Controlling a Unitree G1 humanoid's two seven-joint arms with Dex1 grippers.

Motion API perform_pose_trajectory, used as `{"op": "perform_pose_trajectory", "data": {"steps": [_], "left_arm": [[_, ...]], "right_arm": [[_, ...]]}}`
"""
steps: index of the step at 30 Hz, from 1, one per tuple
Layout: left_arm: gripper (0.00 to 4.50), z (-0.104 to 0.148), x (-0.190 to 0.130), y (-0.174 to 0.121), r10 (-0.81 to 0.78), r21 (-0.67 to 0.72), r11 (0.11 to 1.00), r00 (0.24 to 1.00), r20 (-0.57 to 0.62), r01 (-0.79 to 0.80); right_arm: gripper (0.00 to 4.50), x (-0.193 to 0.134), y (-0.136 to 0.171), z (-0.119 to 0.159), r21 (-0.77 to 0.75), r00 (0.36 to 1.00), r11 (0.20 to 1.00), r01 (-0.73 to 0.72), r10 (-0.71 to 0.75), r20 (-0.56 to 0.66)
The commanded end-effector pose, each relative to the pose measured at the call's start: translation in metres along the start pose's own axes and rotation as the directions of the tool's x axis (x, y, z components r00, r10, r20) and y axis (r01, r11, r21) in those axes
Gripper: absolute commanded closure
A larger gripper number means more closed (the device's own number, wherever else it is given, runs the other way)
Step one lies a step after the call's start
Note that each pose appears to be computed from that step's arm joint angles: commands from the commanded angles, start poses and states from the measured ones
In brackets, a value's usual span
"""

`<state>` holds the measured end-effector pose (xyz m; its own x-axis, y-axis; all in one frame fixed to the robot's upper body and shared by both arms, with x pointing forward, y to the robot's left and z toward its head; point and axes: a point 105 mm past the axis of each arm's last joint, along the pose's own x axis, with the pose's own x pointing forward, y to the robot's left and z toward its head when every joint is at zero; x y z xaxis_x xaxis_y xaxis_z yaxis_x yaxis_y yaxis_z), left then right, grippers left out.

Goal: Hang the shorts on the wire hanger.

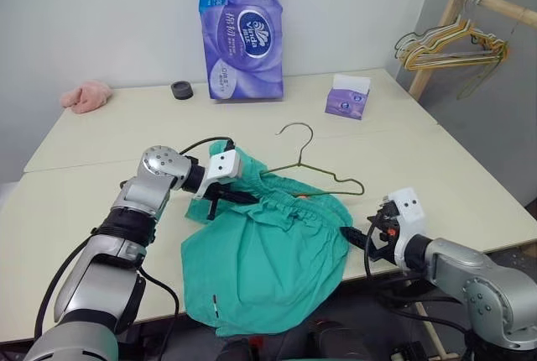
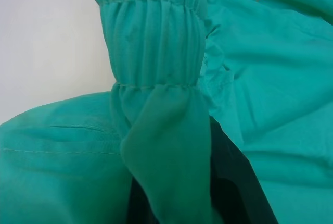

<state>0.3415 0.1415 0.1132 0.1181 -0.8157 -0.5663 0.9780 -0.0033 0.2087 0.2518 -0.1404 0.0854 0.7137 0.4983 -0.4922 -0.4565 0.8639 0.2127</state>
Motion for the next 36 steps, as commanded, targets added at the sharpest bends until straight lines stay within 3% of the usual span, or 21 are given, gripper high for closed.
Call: {"op": "perform_pose_trajectory", "data": {"steps": [1, 6, 8, 15, 20, 27, 36], "left_arm": [[4.48, 0.017, -0.009, 0.011, 0.053, 0.042, 0.998, 0.997, 0.050, -0.055], [4.48, 0.018, -0.008, 0.012, 0.053, 0.043, 0.998, 0.997, 0.054, -0.056], [4.48, 0.019, -0.008, 0.011, 0.053, 0.042, 0.998, 0.997, 0.057, -0.056], [4.48, 0.020, -0.012, 0.012, 0.065, 0.039, 0.997, 0.996, 0.061, -0.067], [4.48, 0.028, -0.018, 0.010, 0.056, -0.003, 0.998, 0.992, 0.112, -0.056], [4.48, 0.054, -0.041, -0.002, 0.004, -0.100, 0.995, 0.976, 0.219, 0.019], [4.48, 0.043, -0.044, -0.027, -0.122, -0.064, 0.990, 0.989, 0.083, 0.127]], "right_arm": [[0.00, 0.008, 0.018, -0.001, 0.006, 0.997, 0.997, -0.078, 0.078, 0.002], [0.00, 0.022, 0.018, -0.005, 0.009, 0.998, 0.998, -0.057, 0.057, 0.001], [0.39, 0.026, 0.013, -0.007, 0.006, 1.000, 1.000, -0.029, 0.029, -0.002], [2.70, 0.020, 0.009, -0.007, -0.009, 0.999, 0.999, -0.035, 0.035, -0.007], [4.38, 0.012, -0.013, 0.008, -0.032, 0.998, 0.998, 0.046, -0.044, 0.039], [4.50, -0.005, -0.042, 0.019, -0.040, 0.992, 0.993, 0.115, -0.113, 0.061], [4.50, -0.022, -0.064, 0.029, -0.054, 0.988, 0.988, 0.146, -0.142, 0.063]]}}
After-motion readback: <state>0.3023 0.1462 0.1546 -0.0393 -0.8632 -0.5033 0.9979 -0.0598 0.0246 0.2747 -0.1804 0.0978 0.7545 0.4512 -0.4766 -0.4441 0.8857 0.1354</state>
